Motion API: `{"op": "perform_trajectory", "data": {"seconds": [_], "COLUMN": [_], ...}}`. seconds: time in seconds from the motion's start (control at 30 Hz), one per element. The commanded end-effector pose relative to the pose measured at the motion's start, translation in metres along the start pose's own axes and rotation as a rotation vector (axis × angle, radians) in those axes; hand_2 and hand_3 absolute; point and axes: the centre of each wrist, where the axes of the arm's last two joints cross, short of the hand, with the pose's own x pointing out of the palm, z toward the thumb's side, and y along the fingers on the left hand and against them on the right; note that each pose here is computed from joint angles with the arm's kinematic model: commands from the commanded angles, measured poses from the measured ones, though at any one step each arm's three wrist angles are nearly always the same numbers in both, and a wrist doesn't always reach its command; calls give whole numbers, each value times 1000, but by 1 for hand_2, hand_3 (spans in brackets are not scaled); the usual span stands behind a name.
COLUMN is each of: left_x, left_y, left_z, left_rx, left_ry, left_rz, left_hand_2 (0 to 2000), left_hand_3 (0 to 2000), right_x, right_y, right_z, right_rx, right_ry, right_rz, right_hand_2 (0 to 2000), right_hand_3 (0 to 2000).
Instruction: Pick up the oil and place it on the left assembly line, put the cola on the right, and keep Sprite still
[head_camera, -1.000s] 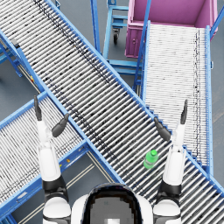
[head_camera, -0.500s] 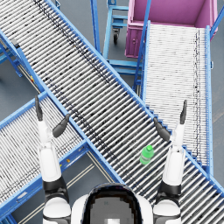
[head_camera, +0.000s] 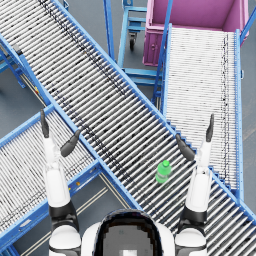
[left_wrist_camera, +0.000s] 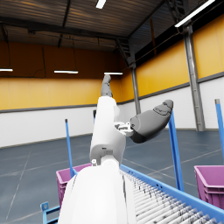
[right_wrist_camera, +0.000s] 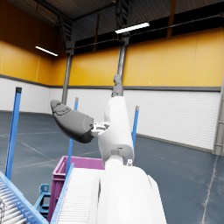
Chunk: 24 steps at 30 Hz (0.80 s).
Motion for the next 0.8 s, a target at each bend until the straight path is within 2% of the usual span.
{"op": "perform_trajectory", "data": {"seconds": [0.03,0.47,0.6,0.63,0.67,0.7,0.73,0.77,0.8], "left_x": [0,1,1,2,1,2,1,2,1], "left_y": [0,-2,0,-4,2,-3,4,-1,4], "left_z": [0,1,3,-1,4,-1,6,1,5], "left_rx": [-1,1,11,-9,16,-5,27,1,23], "left_ry": [0,-4,-4,-6,-4,-6,-4,-6,-4], "left_rz": [0,-2,0,-3,0,-3,1,-3,2], "left_hand_2": [0,0,0,0,0,0,0,0,0], "left_hand_3": [0,0,0,0,0,0,0,0,0], "right_x": [0,1,0,1,1,-1,-2,1,0], "right_y": [0,0,-5,-1,-1,-6,-6,-2,-3], "right_z": [0,1,5,1,2,8,8,3,4], "right_rx": [2,-2,-26,-6,-7,-35,-37,-15,-18], "right_ry": [-1,-4,-2,-4,-4,-2,0,-4,-4], "right_rz": [0,1,-3,1,0,-5,-9,-2,-3], "right_hand_2": [0,0,0,0,0,0,0,0,0], "right_hand_3": [0,0,0,0,0,0,0,0,0]}}
